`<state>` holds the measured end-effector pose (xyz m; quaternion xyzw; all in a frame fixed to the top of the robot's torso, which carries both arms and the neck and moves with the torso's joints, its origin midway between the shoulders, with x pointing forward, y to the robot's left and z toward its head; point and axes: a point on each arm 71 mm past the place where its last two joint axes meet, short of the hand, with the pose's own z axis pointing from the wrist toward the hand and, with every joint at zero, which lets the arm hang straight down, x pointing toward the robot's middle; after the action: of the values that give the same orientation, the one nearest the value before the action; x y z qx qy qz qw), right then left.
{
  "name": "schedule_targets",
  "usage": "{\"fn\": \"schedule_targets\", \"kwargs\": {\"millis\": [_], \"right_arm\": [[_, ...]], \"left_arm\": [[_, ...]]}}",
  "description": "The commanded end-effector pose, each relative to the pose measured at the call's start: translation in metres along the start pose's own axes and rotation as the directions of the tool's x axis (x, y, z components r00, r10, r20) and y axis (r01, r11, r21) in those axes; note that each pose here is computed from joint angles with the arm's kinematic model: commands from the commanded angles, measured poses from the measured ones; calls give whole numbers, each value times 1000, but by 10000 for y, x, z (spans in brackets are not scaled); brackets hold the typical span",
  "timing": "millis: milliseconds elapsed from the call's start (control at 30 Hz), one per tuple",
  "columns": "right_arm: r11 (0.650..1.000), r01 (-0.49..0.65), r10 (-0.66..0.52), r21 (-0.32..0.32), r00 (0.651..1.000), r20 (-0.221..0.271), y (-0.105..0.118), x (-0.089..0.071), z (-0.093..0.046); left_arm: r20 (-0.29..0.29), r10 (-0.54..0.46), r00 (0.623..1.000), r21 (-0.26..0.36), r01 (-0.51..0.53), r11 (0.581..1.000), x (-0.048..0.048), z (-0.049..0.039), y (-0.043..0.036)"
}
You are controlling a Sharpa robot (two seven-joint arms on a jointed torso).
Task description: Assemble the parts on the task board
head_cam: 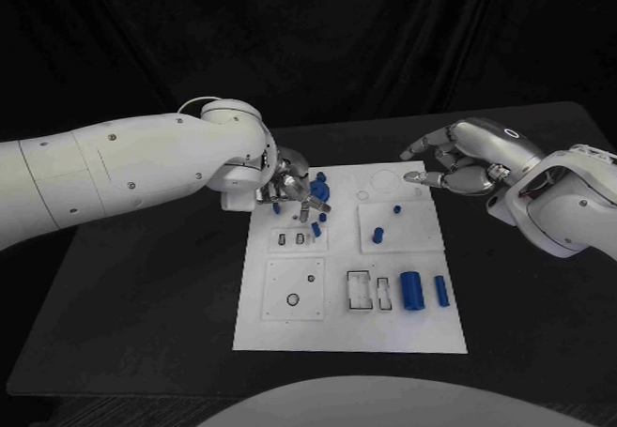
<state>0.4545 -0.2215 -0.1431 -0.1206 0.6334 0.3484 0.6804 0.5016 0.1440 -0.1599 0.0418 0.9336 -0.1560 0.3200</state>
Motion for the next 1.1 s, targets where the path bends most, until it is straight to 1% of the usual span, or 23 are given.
{"fn": "schedule_targets", "kwargs": {"millis": [33, 200, 467, 733, 1100], "right_arm": [[1000, -3, 3, 0, 1000, -9, 1, 21, -7], [1000, -4, 4, -3, 1000, -10, 2, 26, -8], [1000, -3, 3, -5, 1000, -10, -4, 31, -7], [1000, -3, 3, -8, 1000, -6, 2, 31, -8], [1000, -5, 5, -11, 1000, -7, 11, 44, 3]], "left_arm": [[-27, 4, 1000, 11, -4, 1000, 21, 7, -14], [-34, 5, 999, 13, -5, 1000, 29, 21, -12], [-48, 10, 999, 28, -9, 1000, 64, 59, -46], [-57, 6, 998, 28, -4, 1000, 92, 91, -22], [-75, 8, 997, 31, -5, 1000, 142, 130, -25]]}}
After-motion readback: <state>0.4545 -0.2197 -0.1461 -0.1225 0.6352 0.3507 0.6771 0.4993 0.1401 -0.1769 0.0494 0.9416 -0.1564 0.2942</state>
